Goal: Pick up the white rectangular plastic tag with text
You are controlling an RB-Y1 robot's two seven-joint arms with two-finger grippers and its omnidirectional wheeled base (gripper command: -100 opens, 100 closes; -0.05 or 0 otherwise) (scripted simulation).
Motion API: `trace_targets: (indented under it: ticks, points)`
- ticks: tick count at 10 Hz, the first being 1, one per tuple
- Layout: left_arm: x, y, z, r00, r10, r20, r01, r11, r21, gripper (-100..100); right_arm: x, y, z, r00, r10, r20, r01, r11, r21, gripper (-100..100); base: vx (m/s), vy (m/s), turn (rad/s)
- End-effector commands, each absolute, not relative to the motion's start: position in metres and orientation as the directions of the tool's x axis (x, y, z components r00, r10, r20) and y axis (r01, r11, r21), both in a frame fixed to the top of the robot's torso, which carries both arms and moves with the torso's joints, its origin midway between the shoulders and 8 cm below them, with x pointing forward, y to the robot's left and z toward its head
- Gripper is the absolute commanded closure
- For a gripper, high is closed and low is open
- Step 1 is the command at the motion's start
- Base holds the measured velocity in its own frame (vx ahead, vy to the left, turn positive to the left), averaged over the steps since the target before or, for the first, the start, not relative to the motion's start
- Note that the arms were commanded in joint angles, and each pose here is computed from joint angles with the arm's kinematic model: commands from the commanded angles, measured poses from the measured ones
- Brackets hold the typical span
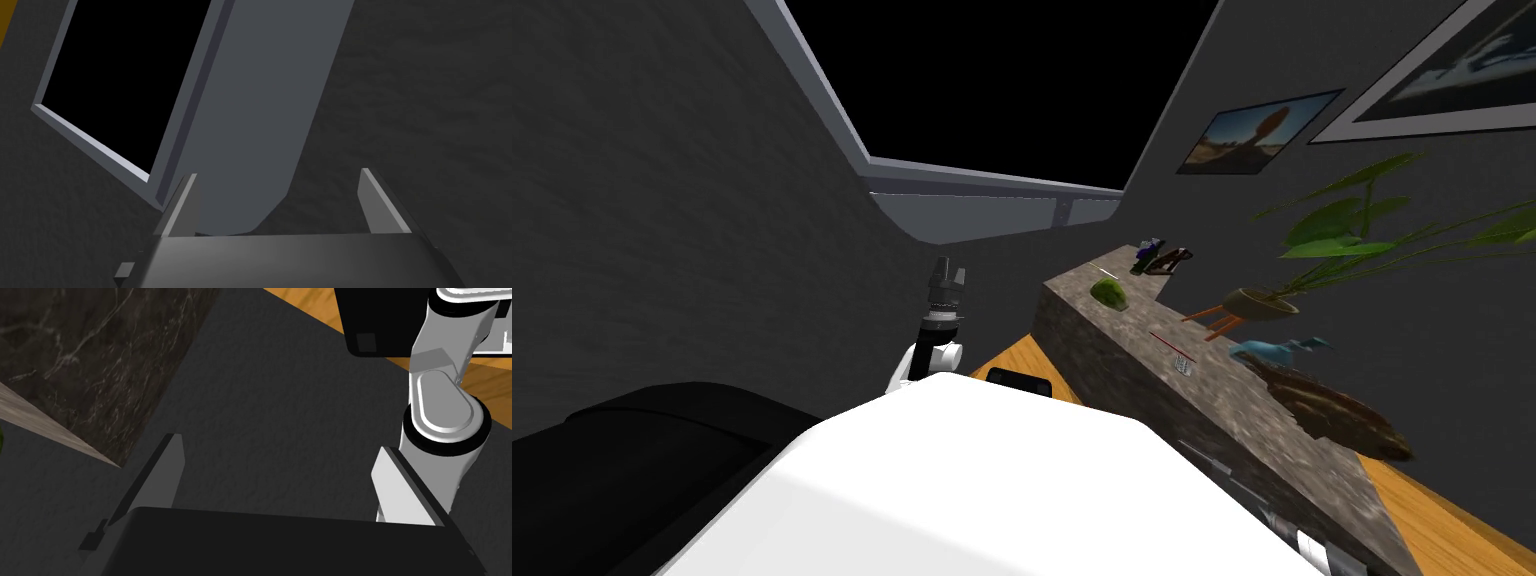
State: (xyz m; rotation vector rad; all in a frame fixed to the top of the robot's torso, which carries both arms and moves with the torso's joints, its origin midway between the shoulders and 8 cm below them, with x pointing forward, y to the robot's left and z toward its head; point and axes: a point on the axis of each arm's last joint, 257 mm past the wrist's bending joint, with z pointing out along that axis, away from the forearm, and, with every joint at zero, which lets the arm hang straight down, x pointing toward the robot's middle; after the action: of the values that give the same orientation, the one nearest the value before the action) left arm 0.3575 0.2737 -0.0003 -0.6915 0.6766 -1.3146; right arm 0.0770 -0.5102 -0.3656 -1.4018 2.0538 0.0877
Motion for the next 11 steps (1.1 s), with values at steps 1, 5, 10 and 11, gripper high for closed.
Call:
trace_targets:
  ticks: [1,5,10,11]
  points:
    - [0.357,0.274,0.000,0.129,-0.990,-0.052,0.617,0.121,-0.777,0,0.050,-0.536,-0.366,-0.203,-0.866,-0.457,-0.895,0.353,-0.271,-100,0.010,0.006,0.271]
    - [0.357,0.274,0.000,0.129,-0.990,-0.052,0.618,0.121,-0.777,0,0.029,-0.560,-0.365,-0.154,-0.914,-0.376,-0.929,0.263,-0.259,-100,0.012,-0.001,0.173]
    - [0.357,0.274,0.000,0.129,-0.990,-0.052,0.617,0.121,-0.777,0,-0.021,-0.617,-0.354,-0.038,-0.979,-0.201,-0.983,0.073,-0.167,-100,0.038,-0.022,0.274]
    - [0.357,0.274,0.000,0.129,-0.990,-0.052,0.617,0.121,-0.777,0,-0.033,-0.633,-0.349,-0.003,-0.988,-0.156,-0.991,0.025,-0.134,-100,0.054,-0.036,0.284]
